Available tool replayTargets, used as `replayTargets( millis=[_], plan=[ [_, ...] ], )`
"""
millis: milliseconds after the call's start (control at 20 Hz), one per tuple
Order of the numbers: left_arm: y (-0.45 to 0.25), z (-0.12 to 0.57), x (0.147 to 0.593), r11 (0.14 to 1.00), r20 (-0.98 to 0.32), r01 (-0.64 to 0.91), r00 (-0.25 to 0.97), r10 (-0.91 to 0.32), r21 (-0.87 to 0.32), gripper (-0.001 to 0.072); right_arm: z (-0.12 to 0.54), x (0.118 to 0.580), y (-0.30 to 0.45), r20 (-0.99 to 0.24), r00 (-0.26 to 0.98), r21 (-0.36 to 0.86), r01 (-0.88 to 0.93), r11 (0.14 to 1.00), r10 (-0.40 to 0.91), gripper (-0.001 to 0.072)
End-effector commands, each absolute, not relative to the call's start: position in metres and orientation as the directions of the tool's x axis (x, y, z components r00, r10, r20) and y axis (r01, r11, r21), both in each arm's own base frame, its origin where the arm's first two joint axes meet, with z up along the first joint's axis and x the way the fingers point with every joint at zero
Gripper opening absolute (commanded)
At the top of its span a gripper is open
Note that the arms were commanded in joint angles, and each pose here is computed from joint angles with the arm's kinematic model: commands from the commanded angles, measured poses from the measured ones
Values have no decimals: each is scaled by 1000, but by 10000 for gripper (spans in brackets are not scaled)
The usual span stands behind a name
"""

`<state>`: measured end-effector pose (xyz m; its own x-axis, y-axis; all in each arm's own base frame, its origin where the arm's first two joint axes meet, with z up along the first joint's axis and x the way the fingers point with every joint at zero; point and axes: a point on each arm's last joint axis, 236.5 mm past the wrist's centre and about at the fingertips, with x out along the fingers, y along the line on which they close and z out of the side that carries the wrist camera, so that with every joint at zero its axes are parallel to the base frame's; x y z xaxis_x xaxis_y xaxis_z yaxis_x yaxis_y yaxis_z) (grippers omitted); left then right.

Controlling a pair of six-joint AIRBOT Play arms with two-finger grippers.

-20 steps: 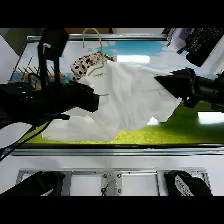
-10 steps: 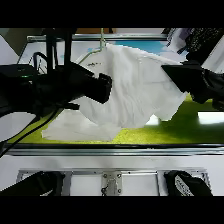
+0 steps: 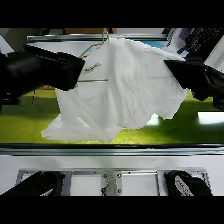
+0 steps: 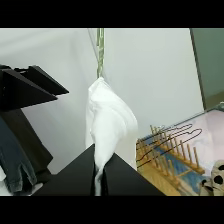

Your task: Fold the clothes and pants, and hang the long-sleeved shirts on hangers.

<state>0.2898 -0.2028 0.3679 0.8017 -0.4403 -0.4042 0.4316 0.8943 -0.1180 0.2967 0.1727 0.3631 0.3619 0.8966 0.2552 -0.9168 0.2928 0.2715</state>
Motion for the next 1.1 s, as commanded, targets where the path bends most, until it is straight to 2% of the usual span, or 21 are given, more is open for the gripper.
replayTargets(
  millis=[0, 50, 100, 150, 450, 750, 900, 1050],
  plan=[
    [-184, 378, 289, 909, -378, 393, 827, -416, -140, 547, 371, 299, 169, 289, 374, 238, -920, 312, 882, 4],
    [-181, 378, 291, 912, -379, 384, 830, -409, -144, 533, 376, 302, 166, 310, 384, 231, -918, 323, 870, 4],
    [-179, 376, 292, 915, -386, 377, 830, -402, -142, 219, 381, 304, 163, 330, 396, 215, -916, 340, 857, 4],
    [-179, 373, 292, 917, -398, 375, 827, -397, -135, 18, 386, 308, 160, 347, 411, 198, -911, 363, 843, 4],
    [-177, 366, 292, 920, -425, 376, 819, -385, -108, 10, 404, 332, 90, 378, 623, 133, -769, 626, 685, 4],
    [-178, 367, 292, 920, -421, 377, 821, -386, -108, 10, 430, 317, -23, 413, 822, 59, -453, 890, 391, 4],
    [-178, 367, 292, 920, -420, 378, 821, -387, -109, 10, 445, 305, -80, 440, 880, 62, -228, 972, 179, 4],
    [-179, 369, 293, 917, -413, 388, 823, -390, -92, 10, 461, 293, -126, 456, 890, 62, -30, 998, -2, 3]
  ],
)
